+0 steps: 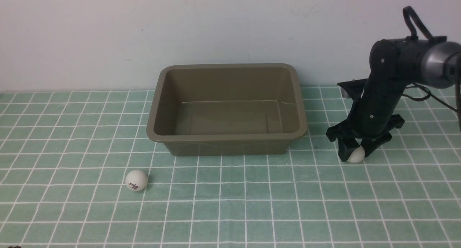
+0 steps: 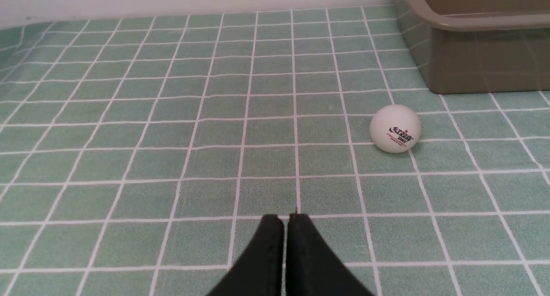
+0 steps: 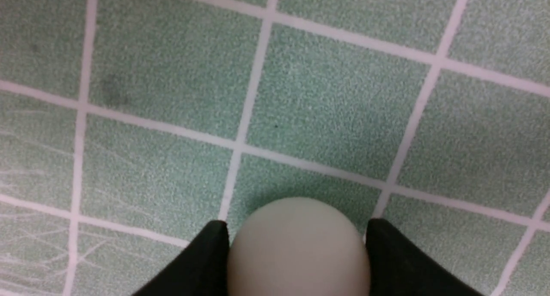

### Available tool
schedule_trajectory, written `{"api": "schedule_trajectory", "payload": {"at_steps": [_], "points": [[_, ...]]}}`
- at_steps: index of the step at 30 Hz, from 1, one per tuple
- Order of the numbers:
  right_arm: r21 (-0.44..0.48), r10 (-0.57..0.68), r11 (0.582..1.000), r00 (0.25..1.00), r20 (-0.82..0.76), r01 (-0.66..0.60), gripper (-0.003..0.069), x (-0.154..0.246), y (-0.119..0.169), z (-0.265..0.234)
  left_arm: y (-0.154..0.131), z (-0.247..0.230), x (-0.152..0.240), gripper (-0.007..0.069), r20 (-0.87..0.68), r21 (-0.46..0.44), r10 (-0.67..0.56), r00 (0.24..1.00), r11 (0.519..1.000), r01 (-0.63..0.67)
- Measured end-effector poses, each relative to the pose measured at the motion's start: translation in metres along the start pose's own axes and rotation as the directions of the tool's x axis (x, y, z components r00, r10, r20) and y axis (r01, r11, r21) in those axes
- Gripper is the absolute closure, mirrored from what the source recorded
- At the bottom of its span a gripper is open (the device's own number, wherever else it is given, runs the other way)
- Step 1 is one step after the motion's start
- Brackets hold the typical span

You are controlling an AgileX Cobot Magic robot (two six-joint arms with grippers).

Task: Put the table tennis balls in the box on the green coffee tablecloth.
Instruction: 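Reach for and grasp a ping pong ball on the table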

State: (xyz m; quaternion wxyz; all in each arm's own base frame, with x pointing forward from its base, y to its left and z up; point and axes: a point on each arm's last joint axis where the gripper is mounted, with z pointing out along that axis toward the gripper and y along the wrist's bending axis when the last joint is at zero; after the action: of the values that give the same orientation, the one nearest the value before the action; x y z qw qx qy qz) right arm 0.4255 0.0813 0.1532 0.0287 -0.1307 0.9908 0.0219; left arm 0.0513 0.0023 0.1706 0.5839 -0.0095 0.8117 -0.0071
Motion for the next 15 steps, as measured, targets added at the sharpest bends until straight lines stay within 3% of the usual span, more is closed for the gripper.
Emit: {"api": "schedule_trajectory", "payload": {"at_steps": [2, 9, 15], "points": [[0.0, -0.001, 1.0, 1.0, -0.005, 0.001, 0.0294, 0.0, 0.0, 0.0, 0.0, 0.0, 0.0, 0.0629, 0.0, 0.0, 0.0, 1.0, 1.0, 0.0], [0.041, -0.022, 0.999, 1.0, -0.02, 0.023, 0.0295, -0.002, -0.004, -0.009, 0.0, 0.0, 0.0, 0.0629, 0.0, 0.0, 0.0, 1.0, 1.0, 0.0], [0.032, -0.011, 0.999, 0.977, 0.212, 0.005, 0.0295, -0.038, -0.001, -0.072, 0.0, 0.0, 0.0, 0.0629, 0.0, 0.0, 0.0, 1.0, 1.0, 0.0]]}}
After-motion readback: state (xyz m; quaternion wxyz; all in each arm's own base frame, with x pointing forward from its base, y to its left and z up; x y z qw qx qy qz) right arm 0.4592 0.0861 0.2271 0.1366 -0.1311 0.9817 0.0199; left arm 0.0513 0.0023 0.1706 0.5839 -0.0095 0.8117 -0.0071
